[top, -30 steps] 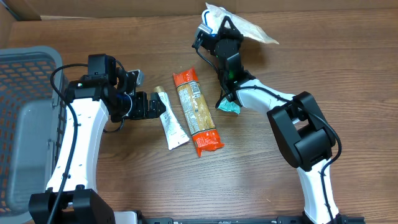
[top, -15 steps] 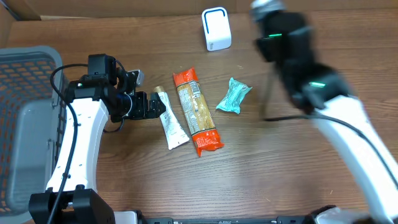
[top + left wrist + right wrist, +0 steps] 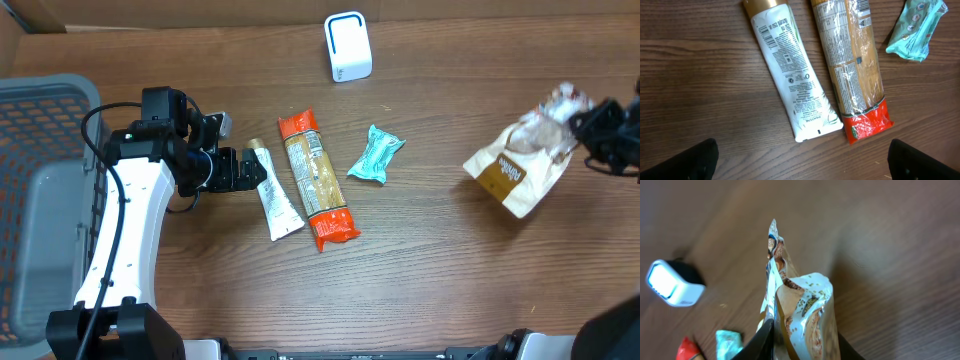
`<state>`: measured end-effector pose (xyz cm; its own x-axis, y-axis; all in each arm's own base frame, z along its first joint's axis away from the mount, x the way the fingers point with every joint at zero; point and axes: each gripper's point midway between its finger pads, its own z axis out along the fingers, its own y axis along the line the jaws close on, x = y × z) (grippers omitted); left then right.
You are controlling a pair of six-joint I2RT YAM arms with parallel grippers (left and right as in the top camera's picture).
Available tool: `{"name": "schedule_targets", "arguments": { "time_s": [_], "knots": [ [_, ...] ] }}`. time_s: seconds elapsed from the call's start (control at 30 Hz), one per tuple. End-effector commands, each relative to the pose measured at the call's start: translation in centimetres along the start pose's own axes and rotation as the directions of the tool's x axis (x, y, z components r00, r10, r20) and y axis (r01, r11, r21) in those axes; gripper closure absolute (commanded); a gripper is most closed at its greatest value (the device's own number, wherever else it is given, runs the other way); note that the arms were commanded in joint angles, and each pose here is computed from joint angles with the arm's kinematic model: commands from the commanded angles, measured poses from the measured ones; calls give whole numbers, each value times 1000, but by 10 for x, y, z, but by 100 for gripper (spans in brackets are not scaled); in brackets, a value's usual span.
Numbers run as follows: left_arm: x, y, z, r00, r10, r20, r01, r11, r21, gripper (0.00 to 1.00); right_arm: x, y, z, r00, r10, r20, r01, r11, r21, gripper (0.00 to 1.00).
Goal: Scan the item barcode
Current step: 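Carry the cookie bag right and release it on the table, then move the right gripper left to the mint-green package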
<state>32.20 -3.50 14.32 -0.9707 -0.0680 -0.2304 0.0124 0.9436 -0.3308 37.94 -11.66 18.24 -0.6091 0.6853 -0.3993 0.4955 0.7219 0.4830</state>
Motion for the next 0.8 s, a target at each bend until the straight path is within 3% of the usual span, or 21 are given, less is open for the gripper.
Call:
{"name": "schedule_targets", "arguments": {
  "time_s": [0.0,0.1,0.17,0.23,0.33,0.4,0.6,0.77],
  "knots": [
    [0,0,1,1000,20,-4,-20,1000,0,1,12,-36,26,990,126,-65,-127,992,-9,74],
    [0,0,1,1000,20,-4,-20,1000,1,0,9,-66,31,979,196,-47,-192,979,68,61],
    [0,0,1,1000,20,-4,-20,1000,1,0,9,-80,28,974,222,-39,-217,971,105,35],
    [0,0,1,1000,20,-4,-20,1000,1,0,9,-84,25,970,241,-38,-235,965,113,17],
    [0,0,1,1000,20,-4,-20,1000,0,1,11,-80,20,964,256,-65,-249,963,101,5],
    [0,0,1,1000,20,-4,-20,1000,1,1,9,-72,14,962,260,-82,-253,964,81,0],
    [0,0,1,1000,20,-4,-20,1000,1,0,3,-7,-17,964,209,-167,-225,971,-78,0],
    [0,0,1,1000,20,-4,-20,1000,1,0,8,70,-46,982,55,-183,-93,974,-207,0]
  ]
}}
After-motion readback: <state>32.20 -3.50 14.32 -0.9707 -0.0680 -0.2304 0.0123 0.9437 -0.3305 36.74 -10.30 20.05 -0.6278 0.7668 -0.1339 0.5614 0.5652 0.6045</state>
